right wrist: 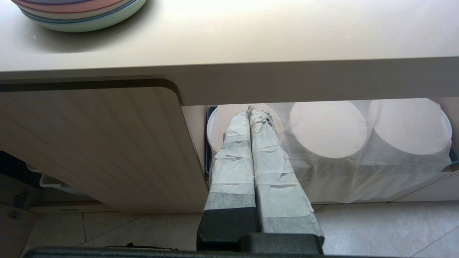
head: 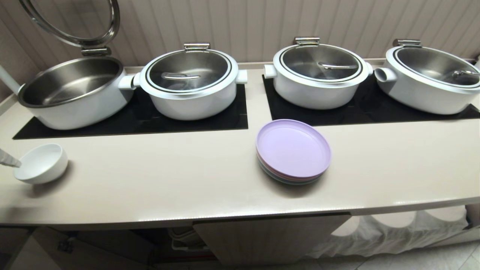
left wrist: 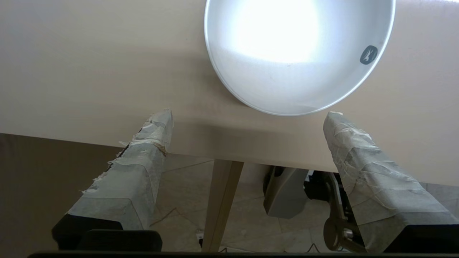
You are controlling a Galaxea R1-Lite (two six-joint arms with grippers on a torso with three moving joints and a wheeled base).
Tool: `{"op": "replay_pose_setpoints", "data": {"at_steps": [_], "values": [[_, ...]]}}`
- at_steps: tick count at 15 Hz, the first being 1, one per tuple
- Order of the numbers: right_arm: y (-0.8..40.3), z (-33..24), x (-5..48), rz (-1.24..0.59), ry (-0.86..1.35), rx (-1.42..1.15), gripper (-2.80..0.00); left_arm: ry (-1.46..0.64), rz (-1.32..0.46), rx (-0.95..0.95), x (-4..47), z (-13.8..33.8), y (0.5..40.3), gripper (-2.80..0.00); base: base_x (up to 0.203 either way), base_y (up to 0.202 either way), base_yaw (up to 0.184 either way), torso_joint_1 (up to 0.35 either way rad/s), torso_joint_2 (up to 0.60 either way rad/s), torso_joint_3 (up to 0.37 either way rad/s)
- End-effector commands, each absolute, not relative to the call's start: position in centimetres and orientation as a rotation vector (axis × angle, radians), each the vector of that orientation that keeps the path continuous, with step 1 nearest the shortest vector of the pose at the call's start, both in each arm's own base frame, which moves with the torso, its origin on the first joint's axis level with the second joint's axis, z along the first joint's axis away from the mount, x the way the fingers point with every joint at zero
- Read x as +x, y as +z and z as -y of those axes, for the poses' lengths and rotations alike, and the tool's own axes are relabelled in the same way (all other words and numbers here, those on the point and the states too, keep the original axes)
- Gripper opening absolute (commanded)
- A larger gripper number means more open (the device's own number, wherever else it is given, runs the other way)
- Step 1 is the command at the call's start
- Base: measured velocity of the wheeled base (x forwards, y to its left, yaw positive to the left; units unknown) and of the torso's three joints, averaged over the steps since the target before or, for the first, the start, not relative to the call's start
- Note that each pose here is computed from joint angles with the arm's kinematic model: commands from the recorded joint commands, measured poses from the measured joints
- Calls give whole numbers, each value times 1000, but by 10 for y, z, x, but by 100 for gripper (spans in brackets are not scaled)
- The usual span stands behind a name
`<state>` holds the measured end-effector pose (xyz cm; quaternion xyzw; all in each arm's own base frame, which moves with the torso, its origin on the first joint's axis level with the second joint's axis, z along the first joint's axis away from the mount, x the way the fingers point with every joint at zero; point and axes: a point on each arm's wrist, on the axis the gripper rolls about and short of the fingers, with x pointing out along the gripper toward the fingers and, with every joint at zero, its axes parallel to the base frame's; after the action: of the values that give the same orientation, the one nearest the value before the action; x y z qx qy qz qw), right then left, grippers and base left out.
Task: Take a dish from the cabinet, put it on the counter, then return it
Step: Pick up the bowl from the table
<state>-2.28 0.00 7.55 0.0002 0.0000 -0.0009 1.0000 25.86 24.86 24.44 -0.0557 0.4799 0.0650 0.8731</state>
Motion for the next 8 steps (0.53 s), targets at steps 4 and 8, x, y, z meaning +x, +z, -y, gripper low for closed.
{"op": "replay_pose_setpoints", "data": {"at_steps": [4,8], "values": [[75,0,-23,0,-2,0,-280,123,-1023,-134,262,-252,236,0,0,0,0,0,0,0],[75,0,-23,0,-2,0,-280,117,-1029,-138,265,-252,232,0,0,0,0,0,0,0]]}}
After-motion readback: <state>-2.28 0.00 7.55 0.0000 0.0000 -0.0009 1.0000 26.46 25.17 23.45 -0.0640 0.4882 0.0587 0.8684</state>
